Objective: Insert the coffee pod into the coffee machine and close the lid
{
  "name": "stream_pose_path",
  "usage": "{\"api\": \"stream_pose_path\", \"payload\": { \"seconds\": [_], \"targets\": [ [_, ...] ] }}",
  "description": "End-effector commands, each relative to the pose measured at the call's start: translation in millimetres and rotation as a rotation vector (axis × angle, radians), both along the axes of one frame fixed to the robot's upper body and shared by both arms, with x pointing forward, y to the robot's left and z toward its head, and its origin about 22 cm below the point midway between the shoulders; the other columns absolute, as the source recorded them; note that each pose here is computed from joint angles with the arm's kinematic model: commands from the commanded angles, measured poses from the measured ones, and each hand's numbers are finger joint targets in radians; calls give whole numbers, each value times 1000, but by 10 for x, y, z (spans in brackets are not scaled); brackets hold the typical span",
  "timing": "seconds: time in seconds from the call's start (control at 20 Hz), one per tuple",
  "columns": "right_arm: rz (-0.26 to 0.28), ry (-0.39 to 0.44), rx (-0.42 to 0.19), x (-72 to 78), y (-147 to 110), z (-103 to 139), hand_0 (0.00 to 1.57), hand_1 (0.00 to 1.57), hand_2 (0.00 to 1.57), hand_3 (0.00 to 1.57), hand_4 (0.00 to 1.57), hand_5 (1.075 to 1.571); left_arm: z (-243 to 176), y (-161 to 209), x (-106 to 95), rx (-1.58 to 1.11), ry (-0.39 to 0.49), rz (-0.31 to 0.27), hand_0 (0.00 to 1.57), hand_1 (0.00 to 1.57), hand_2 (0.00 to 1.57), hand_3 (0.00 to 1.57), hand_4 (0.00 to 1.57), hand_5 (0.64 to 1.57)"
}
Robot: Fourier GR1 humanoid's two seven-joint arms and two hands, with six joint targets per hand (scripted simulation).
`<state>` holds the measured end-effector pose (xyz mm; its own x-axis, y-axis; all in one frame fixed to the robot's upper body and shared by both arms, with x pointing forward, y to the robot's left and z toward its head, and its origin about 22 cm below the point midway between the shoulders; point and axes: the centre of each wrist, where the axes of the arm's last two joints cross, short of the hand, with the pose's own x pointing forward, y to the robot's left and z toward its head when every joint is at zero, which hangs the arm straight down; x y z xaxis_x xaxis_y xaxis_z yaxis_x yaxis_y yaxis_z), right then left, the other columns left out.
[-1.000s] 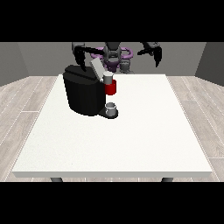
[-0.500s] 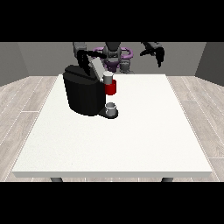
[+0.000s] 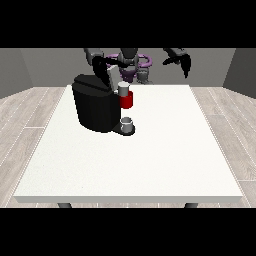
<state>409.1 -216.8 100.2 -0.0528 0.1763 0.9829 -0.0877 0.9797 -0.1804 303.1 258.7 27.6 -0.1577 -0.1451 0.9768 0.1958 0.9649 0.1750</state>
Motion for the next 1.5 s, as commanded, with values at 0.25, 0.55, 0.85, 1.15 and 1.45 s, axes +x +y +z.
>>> {"api": "stream_pose_path", "payload": {
  "seconds": [0.25,0.55,0.85,1.15,1.45],
  "targets": [
    [87,-93,-79,114,436,376,0,0,0,0,0,1571,122,-227,67,19,-1,-54,0,0,0,0,372,1571],
    [111,-178,-158,103,561,657,0,0,0,0,102,1571,117,-218,129,14,-43,-38,0,0,0,0,330,1571],
    [40,-217,-194,138,586,996,0,0,0,0,259,1571,162,-487,132,21,-65,-141,0,0,0,0,326,1571],
    [7,-225,-211,109,447,1219,0,0,0,0,102,1571,255,-571,185,26,-105,-161,0,0,0,0,407,1571],
    [-37,-263,-263,51,403,1541,0,0,0,0,0,1571,434,-629,323,38,-122,-218,0,0,0,0,429,1571]
  ]
}}
